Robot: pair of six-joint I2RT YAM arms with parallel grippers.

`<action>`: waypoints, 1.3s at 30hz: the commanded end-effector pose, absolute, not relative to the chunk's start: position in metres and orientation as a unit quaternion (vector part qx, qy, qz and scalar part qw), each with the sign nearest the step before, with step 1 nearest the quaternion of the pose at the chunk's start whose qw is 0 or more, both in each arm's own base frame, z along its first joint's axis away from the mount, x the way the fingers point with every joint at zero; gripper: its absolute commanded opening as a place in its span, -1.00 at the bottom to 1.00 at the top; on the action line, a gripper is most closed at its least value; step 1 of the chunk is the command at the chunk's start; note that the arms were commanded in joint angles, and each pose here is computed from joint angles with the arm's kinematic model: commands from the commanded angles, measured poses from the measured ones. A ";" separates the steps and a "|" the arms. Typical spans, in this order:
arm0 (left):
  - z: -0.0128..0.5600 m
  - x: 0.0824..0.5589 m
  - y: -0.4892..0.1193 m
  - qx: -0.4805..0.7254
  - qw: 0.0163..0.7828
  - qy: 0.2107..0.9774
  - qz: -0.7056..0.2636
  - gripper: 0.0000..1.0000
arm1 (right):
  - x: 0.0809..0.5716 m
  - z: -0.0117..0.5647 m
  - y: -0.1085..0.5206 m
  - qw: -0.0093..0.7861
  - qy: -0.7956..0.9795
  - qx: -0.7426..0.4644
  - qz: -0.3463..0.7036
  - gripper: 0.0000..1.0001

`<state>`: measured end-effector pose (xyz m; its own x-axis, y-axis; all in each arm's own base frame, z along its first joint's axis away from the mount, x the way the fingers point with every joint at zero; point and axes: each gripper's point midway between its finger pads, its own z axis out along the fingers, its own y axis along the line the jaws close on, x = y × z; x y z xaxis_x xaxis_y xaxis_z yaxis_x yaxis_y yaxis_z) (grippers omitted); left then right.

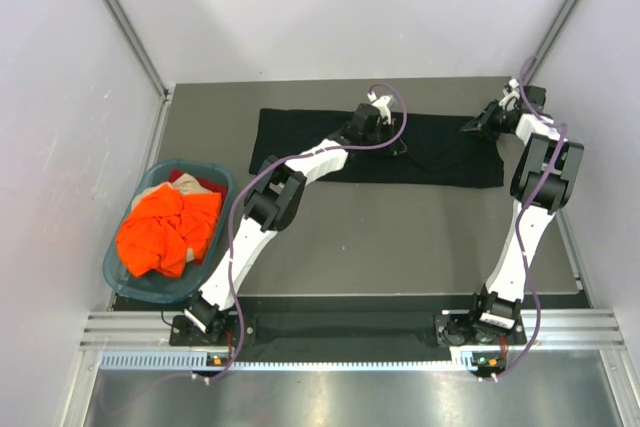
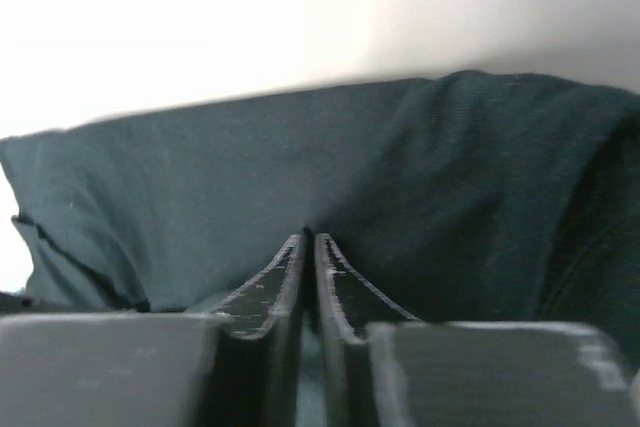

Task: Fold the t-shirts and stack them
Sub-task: Fold the tshirt

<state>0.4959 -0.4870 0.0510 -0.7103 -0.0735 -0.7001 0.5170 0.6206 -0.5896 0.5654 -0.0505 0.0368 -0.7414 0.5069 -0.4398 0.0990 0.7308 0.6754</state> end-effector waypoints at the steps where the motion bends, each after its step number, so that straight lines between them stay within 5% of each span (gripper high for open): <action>1: 0.054 0.501 -0.489 0.136 0.365 0.823 -0.414 -0.88 | 0.581 0.050 -0.058 0.357 0.868 0.174 0.297 -0.90; 3: 0.052 0.500 -0.489 0.135 0.363 0.824 -0.413 -1.00 | 0.586 0.056 -0.064 0.371 0.866 0.181 0.282 -1.00; 16: 0.051 0.510 -0.481 0.122 0.377 0.830 -0.393 -1.00 | 0.598 0.063 -0.077 0.394 0.861 0.194 0.258 -0.98; 21: 0.073 0.516 -0.480 0.114 0.391 0.825 -0.391 -0.22 | 0.595 0.067 -0.075 0.385 0.865 0.188 0.263 -0.65; 26: 0.113 0.519 -0.466 0.098 0.402 0.827 -0.382 0.11 | 0.588 0.092 -0.091 0.374 0.879 0.203 0.216 -0.21; 39: 0.175 0.515 -0.330 0.114 0.391 0.863 -0.301 0.15 | 0.537 0.135 -0.118 0.357 0.863 0.329 0.141 0.18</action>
<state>0.5195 -0.3815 0.1133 -0.7183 -0.0682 -0.6923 0.4009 0.7727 -0.4921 0.5538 -0.1134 0.0908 -0.6150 0.6061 -0.5044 0.3951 0.7904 0.4681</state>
